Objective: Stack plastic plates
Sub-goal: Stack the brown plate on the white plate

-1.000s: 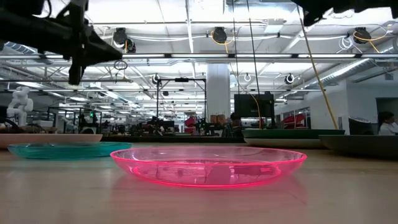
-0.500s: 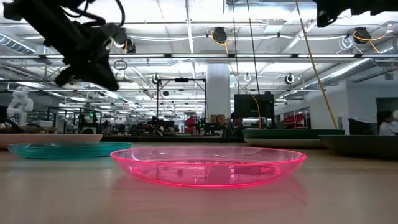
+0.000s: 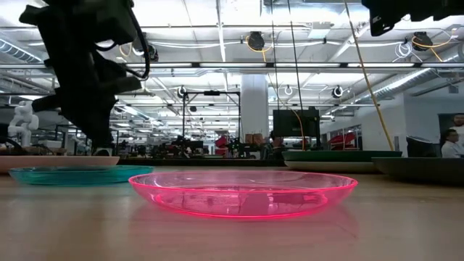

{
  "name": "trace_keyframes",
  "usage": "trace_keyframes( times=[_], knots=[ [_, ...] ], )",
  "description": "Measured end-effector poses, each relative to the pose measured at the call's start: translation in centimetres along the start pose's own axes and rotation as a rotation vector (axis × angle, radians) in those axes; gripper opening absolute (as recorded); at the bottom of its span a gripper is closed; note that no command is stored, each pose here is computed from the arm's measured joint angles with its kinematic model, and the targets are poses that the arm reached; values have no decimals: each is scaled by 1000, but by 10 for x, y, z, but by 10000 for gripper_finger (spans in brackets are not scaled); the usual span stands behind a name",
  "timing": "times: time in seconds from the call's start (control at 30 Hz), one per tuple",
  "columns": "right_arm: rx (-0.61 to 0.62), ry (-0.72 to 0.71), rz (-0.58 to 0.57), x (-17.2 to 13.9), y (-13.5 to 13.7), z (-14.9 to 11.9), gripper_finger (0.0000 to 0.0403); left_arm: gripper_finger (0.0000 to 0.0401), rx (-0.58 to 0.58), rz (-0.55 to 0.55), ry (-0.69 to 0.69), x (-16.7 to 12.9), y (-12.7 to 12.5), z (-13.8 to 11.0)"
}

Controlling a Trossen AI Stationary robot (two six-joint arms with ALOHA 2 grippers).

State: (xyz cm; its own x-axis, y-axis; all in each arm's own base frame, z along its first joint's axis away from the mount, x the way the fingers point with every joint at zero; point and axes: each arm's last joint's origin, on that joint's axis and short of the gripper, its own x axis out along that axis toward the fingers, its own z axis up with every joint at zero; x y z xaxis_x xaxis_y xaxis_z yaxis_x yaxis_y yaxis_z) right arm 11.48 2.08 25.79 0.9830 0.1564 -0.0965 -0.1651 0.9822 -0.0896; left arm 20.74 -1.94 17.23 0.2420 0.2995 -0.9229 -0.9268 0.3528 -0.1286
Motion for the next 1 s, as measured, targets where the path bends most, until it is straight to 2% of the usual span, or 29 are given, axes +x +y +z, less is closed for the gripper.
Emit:
trace_keyframes(
  times=[0.43, 0.53, 0.63, 0.73, 1.0],
  knots=[
    [-10, 0, -2, 0, 0, 0, 86, 36, 0, 8, -3, 2, 1, 3],
    [-11, 0, -2, 0, 0, 0, 86, 34, 47, -15, 38, 2, -1, 2],
    [-11, 0, -2, 0, 0, 0, 86, 11, 58, -25, 60, 2, -1, 1],
    [-14, 0, -2, 0, 0, 0, 86, 6, 54, -23, 56, 2, -1, 2],
    [-14, 0, -2, 0, 0, 0, 86, 27, 7, 0, 7, 3, 1, 8]
  ],
)
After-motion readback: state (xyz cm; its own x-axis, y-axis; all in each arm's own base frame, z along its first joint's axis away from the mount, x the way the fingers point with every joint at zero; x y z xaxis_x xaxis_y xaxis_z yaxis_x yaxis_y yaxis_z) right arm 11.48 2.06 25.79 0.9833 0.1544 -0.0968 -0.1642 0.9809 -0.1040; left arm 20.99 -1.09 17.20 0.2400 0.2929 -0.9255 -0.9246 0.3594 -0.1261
